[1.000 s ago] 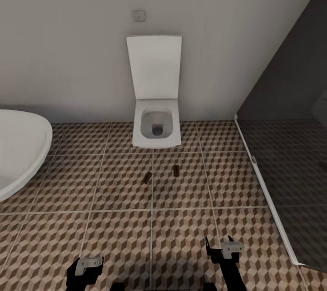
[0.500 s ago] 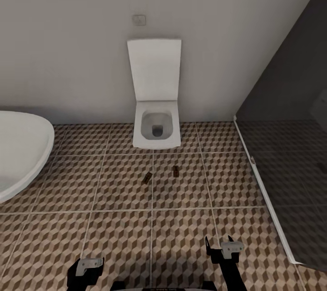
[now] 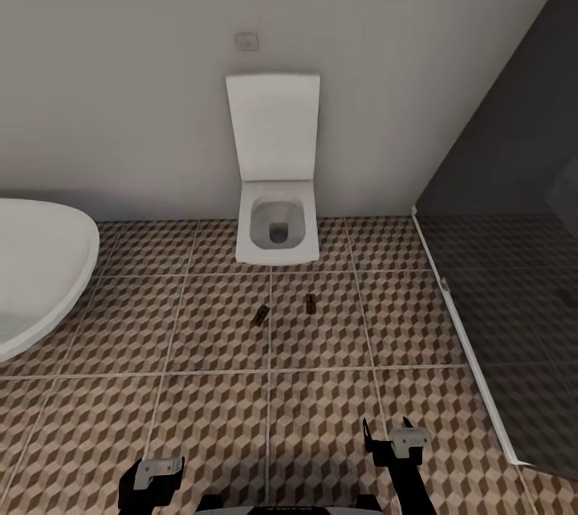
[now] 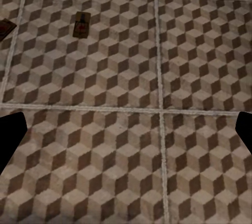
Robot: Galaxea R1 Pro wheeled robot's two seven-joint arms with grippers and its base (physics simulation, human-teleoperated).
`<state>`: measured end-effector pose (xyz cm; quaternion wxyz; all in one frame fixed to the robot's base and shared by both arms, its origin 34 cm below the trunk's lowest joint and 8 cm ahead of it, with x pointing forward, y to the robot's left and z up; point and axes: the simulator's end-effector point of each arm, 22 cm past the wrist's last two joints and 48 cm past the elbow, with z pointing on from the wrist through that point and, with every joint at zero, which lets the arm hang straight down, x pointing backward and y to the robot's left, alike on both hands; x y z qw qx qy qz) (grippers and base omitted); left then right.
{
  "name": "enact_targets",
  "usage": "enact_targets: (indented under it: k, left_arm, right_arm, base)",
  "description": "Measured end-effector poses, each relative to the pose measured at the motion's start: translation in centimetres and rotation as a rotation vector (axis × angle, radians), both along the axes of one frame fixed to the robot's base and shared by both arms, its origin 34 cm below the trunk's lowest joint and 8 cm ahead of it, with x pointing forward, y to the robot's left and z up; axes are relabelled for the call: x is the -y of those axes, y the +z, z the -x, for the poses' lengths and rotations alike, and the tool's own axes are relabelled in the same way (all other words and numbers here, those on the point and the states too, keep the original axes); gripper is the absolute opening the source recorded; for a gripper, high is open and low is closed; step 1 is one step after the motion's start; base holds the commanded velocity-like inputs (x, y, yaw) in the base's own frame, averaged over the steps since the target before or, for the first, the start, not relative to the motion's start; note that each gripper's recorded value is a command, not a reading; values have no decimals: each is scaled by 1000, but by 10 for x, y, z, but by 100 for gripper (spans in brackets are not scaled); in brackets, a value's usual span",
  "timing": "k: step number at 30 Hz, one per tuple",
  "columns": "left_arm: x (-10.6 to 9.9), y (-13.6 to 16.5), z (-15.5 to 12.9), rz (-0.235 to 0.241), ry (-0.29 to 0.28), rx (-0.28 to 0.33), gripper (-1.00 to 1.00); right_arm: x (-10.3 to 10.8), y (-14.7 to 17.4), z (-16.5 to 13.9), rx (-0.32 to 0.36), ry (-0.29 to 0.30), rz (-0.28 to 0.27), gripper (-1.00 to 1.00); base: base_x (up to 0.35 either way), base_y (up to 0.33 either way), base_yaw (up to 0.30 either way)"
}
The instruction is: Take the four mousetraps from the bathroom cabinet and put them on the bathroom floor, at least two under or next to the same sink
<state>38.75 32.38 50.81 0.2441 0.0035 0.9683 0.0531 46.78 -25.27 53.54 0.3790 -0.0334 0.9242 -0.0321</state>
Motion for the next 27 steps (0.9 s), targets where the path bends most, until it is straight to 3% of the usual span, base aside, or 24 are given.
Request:
enact_targets:
  k: [27]
  left_arm:
    - [5,29,12,5,3,-14,100]
  right_arm:
    - [-1,31,7,-1,1,-1,100]
  base:
    - [0,0,0]
